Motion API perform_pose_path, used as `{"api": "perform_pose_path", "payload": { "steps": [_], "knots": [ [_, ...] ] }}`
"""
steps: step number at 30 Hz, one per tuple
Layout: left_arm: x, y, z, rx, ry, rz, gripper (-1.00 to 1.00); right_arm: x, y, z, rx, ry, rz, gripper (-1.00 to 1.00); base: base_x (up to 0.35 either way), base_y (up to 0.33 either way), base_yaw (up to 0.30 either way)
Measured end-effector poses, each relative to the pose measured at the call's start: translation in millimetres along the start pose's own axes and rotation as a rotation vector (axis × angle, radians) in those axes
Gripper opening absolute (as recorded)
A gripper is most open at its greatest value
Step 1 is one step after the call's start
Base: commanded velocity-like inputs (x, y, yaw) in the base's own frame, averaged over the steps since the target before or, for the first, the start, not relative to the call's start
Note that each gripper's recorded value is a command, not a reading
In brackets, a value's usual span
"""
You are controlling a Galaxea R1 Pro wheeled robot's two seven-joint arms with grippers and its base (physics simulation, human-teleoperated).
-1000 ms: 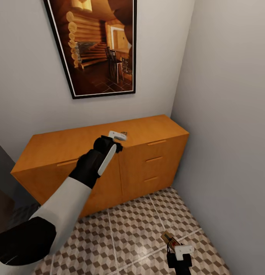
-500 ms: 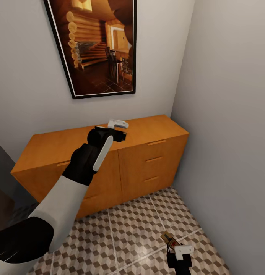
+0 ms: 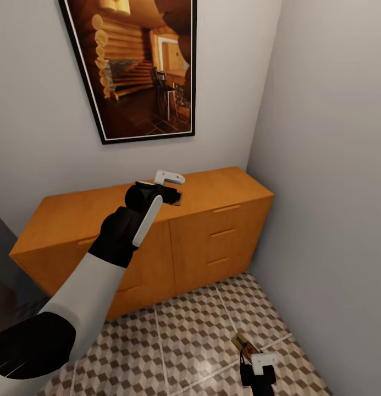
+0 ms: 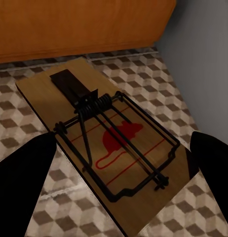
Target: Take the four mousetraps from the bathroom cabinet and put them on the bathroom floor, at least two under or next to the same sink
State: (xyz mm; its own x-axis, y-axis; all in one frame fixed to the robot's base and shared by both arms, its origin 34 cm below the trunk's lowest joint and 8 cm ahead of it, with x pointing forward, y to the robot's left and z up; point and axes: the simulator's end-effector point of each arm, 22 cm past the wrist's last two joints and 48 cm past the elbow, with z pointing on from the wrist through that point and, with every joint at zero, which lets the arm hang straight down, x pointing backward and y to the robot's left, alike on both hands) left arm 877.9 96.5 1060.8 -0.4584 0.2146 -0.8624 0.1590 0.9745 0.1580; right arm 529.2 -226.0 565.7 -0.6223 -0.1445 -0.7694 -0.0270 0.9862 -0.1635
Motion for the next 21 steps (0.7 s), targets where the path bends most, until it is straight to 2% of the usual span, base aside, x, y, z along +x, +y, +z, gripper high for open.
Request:
{"api": "perform_pose_path", "payload": {
  "steps": [12, 21],
  "knots": [
    [0.4, 0.6, 0.5, -0.001, 0.001, 0.0, 1.0, 0.0, 0.0, 0.0, 0.0, 0.0, 0.0, -1.0, 0.223, 0.0, 0.0],
    [7.5, 2.1, 4.1, 0.007, 0.014, 0.0, 1.0, 0.1, -0.1, 0.3, 0.001, 0.0, 0.0, -1.0, 0.046, 0.0, 0.0]
  ]
}}
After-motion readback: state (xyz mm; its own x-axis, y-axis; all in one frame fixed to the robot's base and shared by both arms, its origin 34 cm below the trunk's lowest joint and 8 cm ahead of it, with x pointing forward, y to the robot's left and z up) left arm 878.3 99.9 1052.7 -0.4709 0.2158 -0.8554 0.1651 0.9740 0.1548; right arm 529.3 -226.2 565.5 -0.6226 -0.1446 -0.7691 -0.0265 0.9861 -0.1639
